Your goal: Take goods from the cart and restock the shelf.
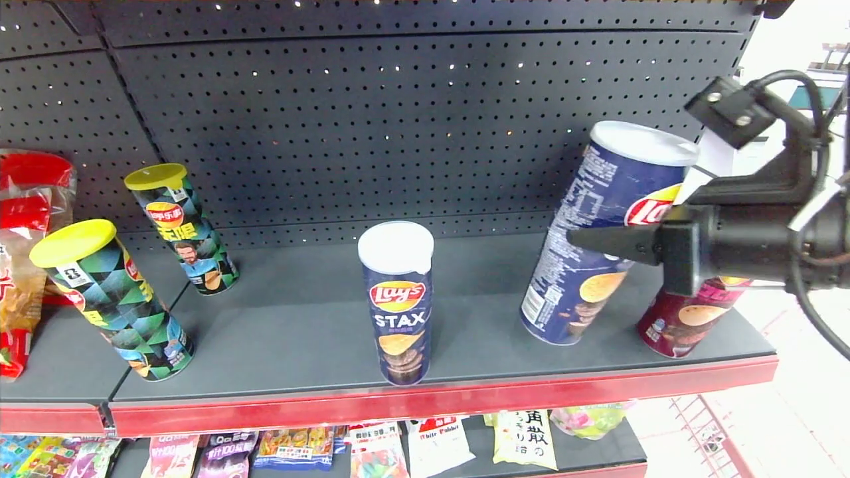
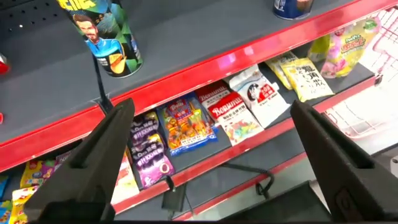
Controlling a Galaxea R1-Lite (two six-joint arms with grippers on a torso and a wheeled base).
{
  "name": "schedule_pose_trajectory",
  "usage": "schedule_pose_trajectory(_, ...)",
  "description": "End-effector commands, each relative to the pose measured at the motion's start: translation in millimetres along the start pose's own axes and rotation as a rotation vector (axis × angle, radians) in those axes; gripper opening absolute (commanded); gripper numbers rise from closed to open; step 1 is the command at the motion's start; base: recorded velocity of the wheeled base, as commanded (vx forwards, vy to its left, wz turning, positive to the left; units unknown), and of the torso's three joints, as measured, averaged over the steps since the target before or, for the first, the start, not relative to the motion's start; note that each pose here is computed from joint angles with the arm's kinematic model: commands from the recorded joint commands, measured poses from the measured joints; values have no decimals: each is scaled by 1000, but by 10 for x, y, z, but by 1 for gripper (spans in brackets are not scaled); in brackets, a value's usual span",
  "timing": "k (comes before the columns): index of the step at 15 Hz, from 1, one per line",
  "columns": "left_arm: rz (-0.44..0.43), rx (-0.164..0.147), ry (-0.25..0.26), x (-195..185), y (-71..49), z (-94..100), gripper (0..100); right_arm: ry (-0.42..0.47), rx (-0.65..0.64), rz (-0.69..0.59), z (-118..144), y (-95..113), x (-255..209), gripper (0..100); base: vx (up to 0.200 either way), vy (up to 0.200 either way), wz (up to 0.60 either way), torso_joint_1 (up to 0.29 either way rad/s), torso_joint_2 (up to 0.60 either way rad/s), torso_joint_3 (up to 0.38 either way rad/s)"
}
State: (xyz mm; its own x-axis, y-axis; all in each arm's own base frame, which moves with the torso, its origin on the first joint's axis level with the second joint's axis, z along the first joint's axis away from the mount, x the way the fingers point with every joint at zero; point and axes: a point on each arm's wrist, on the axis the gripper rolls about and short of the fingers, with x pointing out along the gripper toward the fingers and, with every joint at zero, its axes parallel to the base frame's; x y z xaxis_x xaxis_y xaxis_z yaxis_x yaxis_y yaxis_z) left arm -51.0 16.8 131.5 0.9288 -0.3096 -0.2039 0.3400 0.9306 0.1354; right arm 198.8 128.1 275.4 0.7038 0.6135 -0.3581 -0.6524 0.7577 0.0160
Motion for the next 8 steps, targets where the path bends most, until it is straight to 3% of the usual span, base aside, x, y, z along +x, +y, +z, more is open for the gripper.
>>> schedule_pose_trajectory(1,3,0,5,6,2,5,100,73,8,-12,5,-117,485,0,0,0,0,0,0,0)
schedule_pose_trajectory(8,11,0,20,25,2,-12,100,69,-52,-9,202,-236,1287,0,0,0,0,0,0,0)
